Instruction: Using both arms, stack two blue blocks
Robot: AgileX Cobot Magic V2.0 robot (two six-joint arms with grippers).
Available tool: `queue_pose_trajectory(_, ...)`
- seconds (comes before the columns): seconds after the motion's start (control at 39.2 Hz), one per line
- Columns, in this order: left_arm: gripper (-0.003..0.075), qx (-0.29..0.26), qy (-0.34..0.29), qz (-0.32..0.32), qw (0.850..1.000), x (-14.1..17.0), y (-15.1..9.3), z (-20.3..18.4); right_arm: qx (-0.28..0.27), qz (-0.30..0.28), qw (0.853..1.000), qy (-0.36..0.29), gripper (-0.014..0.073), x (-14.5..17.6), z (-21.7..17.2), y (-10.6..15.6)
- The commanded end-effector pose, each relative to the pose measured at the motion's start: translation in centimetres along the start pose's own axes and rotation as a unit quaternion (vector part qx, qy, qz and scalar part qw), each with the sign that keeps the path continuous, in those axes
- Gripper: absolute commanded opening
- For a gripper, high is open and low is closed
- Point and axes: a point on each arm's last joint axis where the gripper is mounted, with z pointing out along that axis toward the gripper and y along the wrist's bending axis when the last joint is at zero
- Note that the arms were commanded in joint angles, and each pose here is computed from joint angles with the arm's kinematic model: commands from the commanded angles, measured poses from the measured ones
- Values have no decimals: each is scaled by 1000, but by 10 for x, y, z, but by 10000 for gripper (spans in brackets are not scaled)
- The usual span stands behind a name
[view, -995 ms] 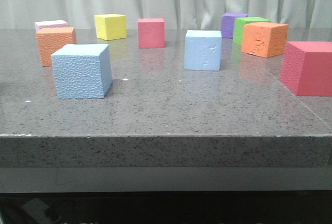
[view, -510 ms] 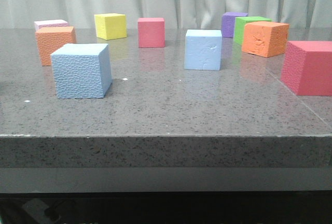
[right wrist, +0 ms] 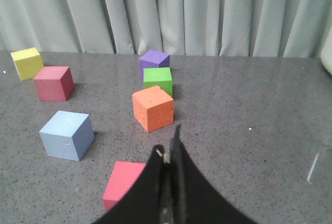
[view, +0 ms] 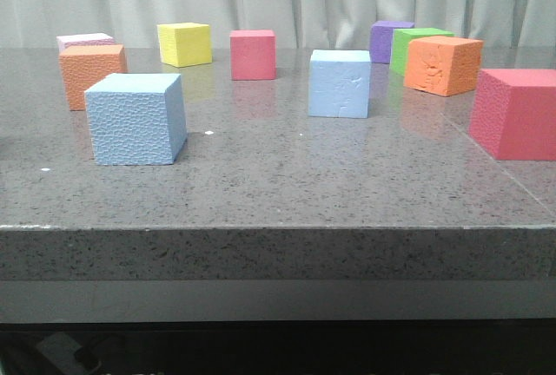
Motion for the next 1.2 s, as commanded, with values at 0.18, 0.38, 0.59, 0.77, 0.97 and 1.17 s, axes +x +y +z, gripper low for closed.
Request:
queue_pose_trajectory(0.18, -18, 0, -6, 1, 1000, -22, 0, 15, 0, 4, 1000, 2, -59, -16, 21, 0)
queue_pose_trajectory(0.38, 120, 0, -6, 1, 1000, -22, 0, 15, 1, 4, 1000, -1, 99, -17, 21, 0)
queue_pose_trajectory(0.59, 603, 0, -7, 1, 1000, -23, 0, 15, 1, 4, 1000, 0, 587, -17, 21, 0)
queue_pose_trajectory(0.77, 696, 0, -7, 1, 1000, -23, 0, 15, 0, 4, 1000, 2, 640, -16, 21, 0)
queue_pose_trajectory(0.97, 648, 0, -5, 1, 1000, -22, 0, 15, -12, 28, 1000, -7, 640, -18, 22, 2)
queue_pose_trajectory(1.17, 606, 0, -5, 1, 1000, -22, 0, 15, -33, 74, 997, 2, 640, -19, 29, 5)
